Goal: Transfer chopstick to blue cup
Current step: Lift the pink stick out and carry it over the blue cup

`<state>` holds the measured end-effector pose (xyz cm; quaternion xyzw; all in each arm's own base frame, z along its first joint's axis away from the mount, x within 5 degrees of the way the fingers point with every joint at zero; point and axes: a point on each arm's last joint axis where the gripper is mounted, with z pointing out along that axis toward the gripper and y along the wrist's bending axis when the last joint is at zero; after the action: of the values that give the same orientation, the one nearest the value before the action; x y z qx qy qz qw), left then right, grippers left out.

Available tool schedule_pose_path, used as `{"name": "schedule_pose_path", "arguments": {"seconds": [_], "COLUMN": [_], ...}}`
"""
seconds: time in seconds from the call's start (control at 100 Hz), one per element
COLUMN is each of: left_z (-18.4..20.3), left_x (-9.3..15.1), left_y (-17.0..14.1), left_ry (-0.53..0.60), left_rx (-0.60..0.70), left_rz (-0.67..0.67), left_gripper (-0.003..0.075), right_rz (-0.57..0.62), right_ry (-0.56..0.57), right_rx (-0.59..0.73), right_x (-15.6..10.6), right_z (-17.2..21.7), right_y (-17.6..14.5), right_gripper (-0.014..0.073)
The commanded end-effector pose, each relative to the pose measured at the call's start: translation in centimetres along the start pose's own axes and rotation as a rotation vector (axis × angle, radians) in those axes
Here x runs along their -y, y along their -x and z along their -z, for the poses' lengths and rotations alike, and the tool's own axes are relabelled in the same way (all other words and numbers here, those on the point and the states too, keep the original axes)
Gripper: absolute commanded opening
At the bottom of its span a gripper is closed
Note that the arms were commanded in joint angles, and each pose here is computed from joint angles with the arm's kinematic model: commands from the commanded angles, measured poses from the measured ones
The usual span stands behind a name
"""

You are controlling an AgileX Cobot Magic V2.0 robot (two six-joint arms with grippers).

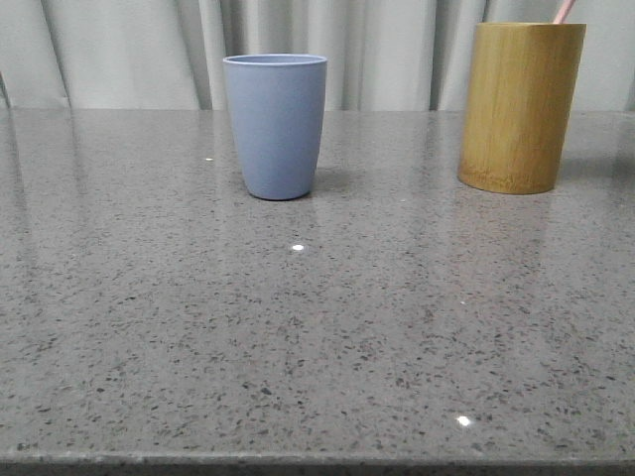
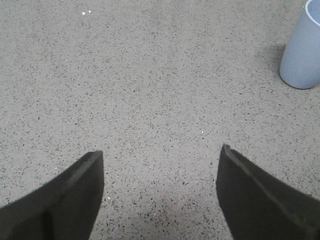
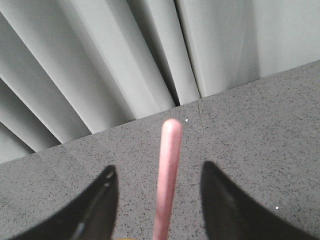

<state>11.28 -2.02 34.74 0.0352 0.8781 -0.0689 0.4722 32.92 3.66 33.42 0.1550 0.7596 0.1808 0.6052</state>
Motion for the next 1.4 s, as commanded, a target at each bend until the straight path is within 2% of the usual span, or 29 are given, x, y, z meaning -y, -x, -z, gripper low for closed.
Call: {"name": "schedule_pose_path", "arguments": {"seconds": [0.0, 0.32, 0.49, 0.85, 1.16, 1.28, 1.39], "left_z": [0.5, 0.5, 0.5, 0.5, 0.5, 0.5, 0.5], "left_x": [0.1, 0.1, 0.1, 0.1, 0.1, 0.1, 0.1], "left_y": [1.3, 1.3, 1.3, 1.3, 1.3, 1.3, 1.3], "left_ry": [-0.007, -0.007, -0.007, -0.007, -0.007, -0.007, -0.007], "left_rx": [0.097, 0.097, 0.097, 0.097, 0.097, 0.097, 0.097], "left_rz": [0.012, 0.012, 0.012, 0.012, 0.012, 0.012, 0.012], "left_gripper": [0.0472, 0.0472, 0.0472, 0.0472, 0.0472, 0.0472, 0.0472], "right_rz": [-0.005, -0.047, -0.047, -0.021, 0.117, 0.114, 0.062], "right_ry": [0.051, 0.054, 0.055, 0.098, 0.174, 0.208, 0.267], "right_rx": [0.134, 0.133, 0.134, 0.178, 0.224, 0.249, 0.259], "right_x": [-1.2, -1.2, -1.2, -2.8, -6.9, -8.2, -9.5], "right_z": [1.0, 1.0, 1.0, 3.3, 6.9, 8.3, 9.1], "right_y": [2.6, 2.6, 2.6, 5.4, 11.8, 14.0, 14.6], "right_gripper": [0.0273, 0.0028, -0.0062, -0.0066, -0.0066, -0.0066, -0.0066]}}
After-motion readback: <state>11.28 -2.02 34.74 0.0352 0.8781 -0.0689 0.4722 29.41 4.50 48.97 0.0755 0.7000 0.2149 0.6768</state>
